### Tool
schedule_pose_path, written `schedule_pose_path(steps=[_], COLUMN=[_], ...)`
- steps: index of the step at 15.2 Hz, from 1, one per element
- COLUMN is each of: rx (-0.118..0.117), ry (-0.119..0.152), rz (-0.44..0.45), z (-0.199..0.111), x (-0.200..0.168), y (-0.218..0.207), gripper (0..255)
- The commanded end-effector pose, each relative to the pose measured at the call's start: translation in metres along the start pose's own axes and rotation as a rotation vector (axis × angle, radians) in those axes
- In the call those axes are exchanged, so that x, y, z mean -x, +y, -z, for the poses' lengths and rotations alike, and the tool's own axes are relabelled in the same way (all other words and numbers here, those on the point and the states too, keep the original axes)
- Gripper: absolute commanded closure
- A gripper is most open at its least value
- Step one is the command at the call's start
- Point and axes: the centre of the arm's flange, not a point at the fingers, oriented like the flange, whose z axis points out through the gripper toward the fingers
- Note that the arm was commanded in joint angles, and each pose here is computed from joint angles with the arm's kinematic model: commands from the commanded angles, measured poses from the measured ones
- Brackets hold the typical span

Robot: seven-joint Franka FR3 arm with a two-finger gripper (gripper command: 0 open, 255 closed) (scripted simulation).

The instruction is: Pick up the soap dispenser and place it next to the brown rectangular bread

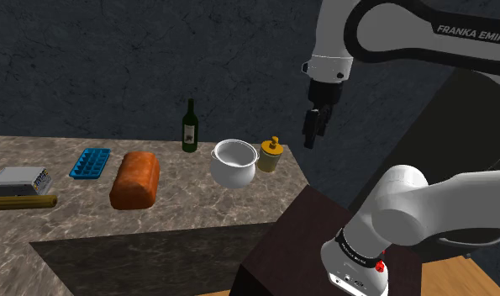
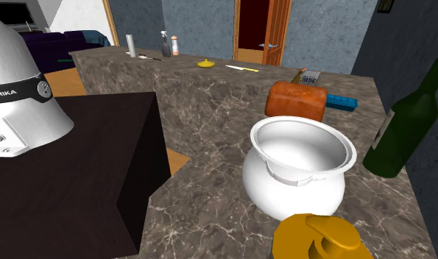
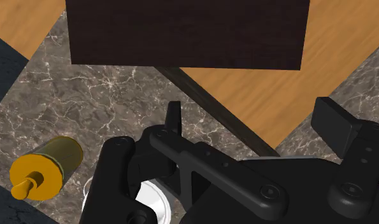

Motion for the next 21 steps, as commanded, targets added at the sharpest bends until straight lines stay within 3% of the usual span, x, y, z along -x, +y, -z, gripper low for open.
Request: schedule_pose_path(steps=[1, 21], rx=[0.000, 0.020], ry=[0.000, 0.045], rz=[0.000, -0.084], z=[0.000, -0.116], x=[0.000, -0.145], y=[0.000, 0.179], gripper=[0, 0])
